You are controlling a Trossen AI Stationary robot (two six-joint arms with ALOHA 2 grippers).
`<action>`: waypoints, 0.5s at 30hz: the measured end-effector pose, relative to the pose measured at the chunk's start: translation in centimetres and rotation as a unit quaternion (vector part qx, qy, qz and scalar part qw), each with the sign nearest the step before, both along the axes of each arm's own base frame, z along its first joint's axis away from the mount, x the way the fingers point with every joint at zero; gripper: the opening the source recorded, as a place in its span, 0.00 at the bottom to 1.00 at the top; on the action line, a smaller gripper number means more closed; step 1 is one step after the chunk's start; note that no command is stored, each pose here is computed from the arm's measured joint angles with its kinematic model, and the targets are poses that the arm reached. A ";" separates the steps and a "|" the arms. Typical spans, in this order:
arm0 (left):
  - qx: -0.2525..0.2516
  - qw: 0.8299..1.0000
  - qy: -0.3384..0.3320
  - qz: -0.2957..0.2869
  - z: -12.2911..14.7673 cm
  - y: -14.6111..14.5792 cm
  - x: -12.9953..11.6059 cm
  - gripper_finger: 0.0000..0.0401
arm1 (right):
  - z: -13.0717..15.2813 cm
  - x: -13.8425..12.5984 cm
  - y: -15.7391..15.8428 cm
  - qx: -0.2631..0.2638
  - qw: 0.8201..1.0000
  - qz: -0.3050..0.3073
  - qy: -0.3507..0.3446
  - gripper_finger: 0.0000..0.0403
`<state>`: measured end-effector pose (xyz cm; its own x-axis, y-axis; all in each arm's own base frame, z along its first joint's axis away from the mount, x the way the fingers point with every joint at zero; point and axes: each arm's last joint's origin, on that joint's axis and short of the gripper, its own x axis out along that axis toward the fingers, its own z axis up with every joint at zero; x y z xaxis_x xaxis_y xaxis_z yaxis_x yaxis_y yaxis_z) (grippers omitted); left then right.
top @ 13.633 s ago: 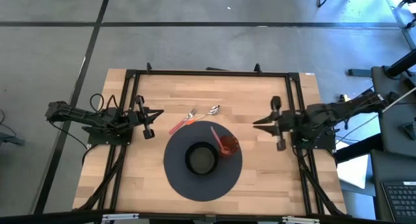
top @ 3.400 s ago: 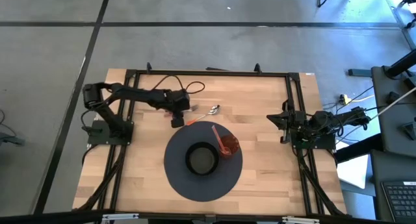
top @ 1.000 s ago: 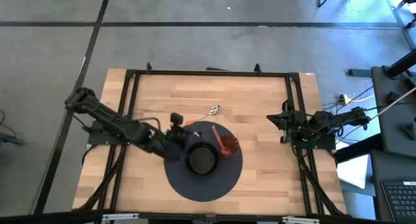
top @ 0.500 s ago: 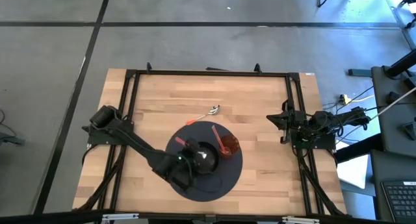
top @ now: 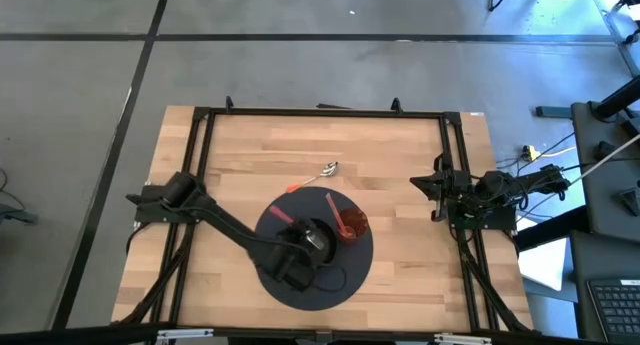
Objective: Pick & Place Utensil
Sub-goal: Put the pink fork into the bowl
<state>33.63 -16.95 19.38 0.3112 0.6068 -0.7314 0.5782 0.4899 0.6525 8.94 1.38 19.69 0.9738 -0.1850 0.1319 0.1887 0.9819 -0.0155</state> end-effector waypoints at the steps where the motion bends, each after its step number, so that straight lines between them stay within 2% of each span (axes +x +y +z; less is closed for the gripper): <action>1: 0.004 1.000 0.007 -0.005 -0.2 0.0 0.1 0.07 | 0.0 0.0 0.0 0.000 1.000 0.000 0.000 0.04; 10: 0.027 0.998 0.042 -0.045 -0.5 0.1 0.3 0.07 | 0.0 0.0 0.0 0.001 1.000 0.000 0.002 0.04; 15: 0.037 0.995 0.061 -0.068 -0.5 0.1 0.3 0.00 | 0.0 0.0 0.0 0.001 1.000 0.000 0.002 0.04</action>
